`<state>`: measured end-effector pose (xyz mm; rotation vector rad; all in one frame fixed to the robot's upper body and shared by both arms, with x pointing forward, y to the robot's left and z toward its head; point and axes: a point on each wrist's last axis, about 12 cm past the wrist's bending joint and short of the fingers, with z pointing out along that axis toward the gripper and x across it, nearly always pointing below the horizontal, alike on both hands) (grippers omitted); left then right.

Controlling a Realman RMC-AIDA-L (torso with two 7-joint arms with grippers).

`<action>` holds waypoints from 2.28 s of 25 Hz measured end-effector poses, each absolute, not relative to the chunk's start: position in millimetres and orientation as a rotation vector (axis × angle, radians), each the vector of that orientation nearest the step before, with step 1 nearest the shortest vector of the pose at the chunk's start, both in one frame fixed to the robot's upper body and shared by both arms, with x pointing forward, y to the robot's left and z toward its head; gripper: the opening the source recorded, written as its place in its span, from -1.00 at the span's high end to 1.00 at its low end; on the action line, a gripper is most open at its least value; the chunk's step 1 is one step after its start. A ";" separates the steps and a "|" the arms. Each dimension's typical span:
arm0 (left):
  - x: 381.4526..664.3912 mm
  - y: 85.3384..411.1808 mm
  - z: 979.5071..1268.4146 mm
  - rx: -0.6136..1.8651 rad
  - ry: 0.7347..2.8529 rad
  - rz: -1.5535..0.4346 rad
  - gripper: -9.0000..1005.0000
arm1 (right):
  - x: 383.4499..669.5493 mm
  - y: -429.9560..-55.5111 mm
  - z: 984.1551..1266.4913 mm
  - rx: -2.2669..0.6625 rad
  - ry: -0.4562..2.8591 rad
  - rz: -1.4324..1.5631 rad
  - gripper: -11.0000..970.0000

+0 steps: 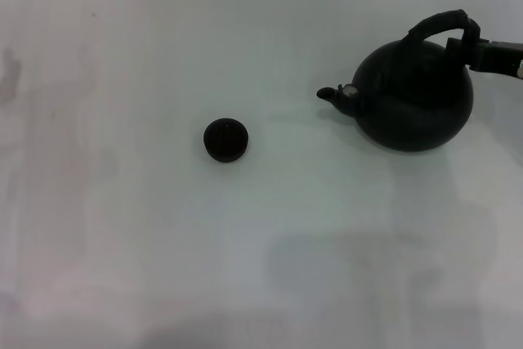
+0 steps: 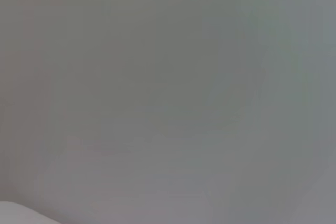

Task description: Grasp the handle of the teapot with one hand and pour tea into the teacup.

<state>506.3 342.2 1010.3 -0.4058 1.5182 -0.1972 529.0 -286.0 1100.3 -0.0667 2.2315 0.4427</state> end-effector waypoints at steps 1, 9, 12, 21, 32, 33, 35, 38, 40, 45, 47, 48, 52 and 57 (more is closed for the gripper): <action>506.2 342.5 1010.3 -0.406 1.519 -0.196 -0.77 | 529.1 -286.1 1101.0 -0.064 2.229 0.448 0.22; 506.8 344.3 1010.7 -0.406 1.518 -0.188 -0.77 | 528.1 -289.0 1103.2 -0.052 2.223 0.454 0.14; 507.6 344.0 1011.2 -0.404 1.517 -0.189 -0.77 | 527.7 -289.5 1104.2 -0.043 2.220 0.465 0.14; 508.5 344.3 1011.7 -0.403 1.516 -0.186 -0.77 | 521.7 -303.2 1107.4 -0.003 2.266 0.513 0.14; 508.0 345.6 1011.6 -0.405 1.516 -0.180 -0.77 | 517.9 -308.2 1112.8 -0.015 2.270 0.577 0.14; 508.0 345.6 1011.6 -0.405 1.516 -0.180 -0.77 | 517.0 -309.6 1114.2 -0.020 2.265 0.594 0.14; 508.0 345.6 1011.6 -0.404 1.516 -0.180 -0.77 | 513.5 -312.8 1115.2 -0.032 2.263 0.634 0.14; 507.9 345.4 1011.5 -0.405 1.516 -0.181 -0.77 | 507.5 -320.2 1115.6 -0.038 2.259 0.662 0.14; 507.9 345.0 1011.4 -0.405 1.516 -0.181 -0.77 | 503.6 -330.2 1115.5 -0.023 2.258 0.660 0.14; 507.9 344.7 1011.3 -0.405 1.516 -0.182 -0.77 | 497.1 -362.4 1110.7 0.070 2.211 0.690 0.14; 507.9 344.6 1011.4 -0.405 1.516 -0.183 -0.77 | 495.6 -372.9 1109.0 0.093 2.163 0.708 0.14; 508.0 344.4 1011.4 -0.406 1.516 -0.183 -0.77 | 494.4 -378.5 1106.1 0.107 2.124 0.724 0.14; 507.0 343.8 1010.6 -0.409 1.517 -0.185 -0.77 | 492.6 -391.1 1092.3 0.129 1.935 0.779 0.14; 507.0 343.1 1010.7 -0.408 1.516 -0.188 -0.77 | 493.0 -398.4 1073.8 0.109 1.754 0.743 0.14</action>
